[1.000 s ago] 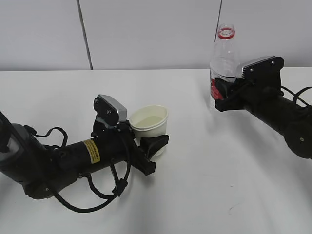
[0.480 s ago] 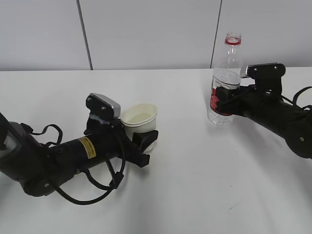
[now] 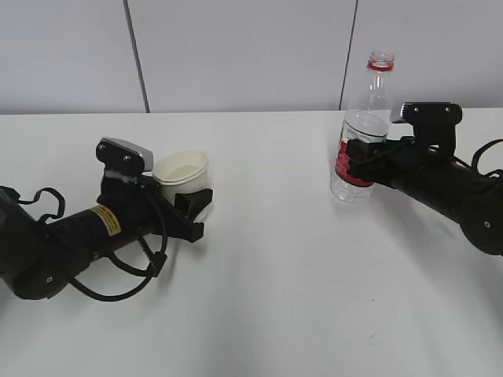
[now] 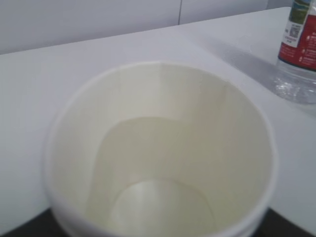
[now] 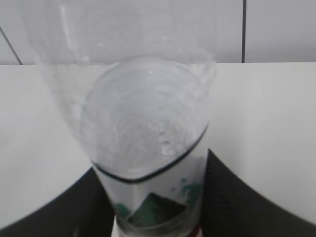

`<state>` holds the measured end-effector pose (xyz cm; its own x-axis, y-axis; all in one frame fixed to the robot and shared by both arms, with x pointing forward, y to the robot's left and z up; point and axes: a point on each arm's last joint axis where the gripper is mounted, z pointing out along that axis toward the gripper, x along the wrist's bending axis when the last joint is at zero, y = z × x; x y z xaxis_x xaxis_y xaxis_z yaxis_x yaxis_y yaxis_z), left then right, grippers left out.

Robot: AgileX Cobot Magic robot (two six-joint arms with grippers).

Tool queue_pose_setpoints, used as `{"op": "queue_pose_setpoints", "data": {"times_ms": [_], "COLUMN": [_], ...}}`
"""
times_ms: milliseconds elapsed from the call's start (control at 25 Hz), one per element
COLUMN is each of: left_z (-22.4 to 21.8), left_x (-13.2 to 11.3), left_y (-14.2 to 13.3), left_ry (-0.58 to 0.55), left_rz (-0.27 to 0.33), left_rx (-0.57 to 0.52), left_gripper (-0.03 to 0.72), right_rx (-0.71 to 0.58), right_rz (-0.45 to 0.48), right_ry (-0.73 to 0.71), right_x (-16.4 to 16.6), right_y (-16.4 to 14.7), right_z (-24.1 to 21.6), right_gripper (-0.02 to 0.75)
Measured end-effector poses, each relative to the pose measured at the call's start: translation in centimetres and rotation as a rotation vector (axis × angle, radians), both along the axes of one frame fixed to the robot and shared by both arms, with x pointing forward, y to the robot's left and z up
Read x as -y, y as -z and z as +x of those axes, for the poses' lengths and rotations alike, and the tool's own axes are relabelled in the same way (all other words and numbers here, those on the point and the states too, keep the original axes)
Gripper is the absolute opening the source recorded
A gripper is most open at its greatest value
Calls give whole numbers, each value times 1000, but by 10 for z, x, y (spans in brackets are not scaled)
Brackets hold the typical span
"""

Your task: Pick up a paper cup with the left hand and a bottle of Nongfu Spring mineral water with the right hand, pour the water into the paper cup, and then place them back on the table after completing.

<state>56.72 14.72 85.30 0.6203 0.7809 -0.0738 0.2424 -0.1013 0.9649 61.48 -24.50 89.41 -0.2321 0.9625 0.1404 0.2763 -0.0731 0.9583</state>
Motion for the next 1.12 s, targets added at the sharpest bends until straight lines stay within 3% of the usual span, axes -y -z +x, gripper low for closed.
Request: {"op": "queue_pose_setpoints", "data": {"times_ms": [600,1120], "left_z": [17,18], "left_x": [-39,-43], "left_y": [4,16], "left_ry": [-188,-232], "left_rz": [50,34], "left_rx": [33,36], "left_gripper": [377,385], "right_rx": [3,2], "right_rz": [-13,-11], "right_ry": [-32,-35], "right_x": [-2,-3], "right_y": [-1,0], "right_z": [-1,-1], "right_gripper": [335,335]}}
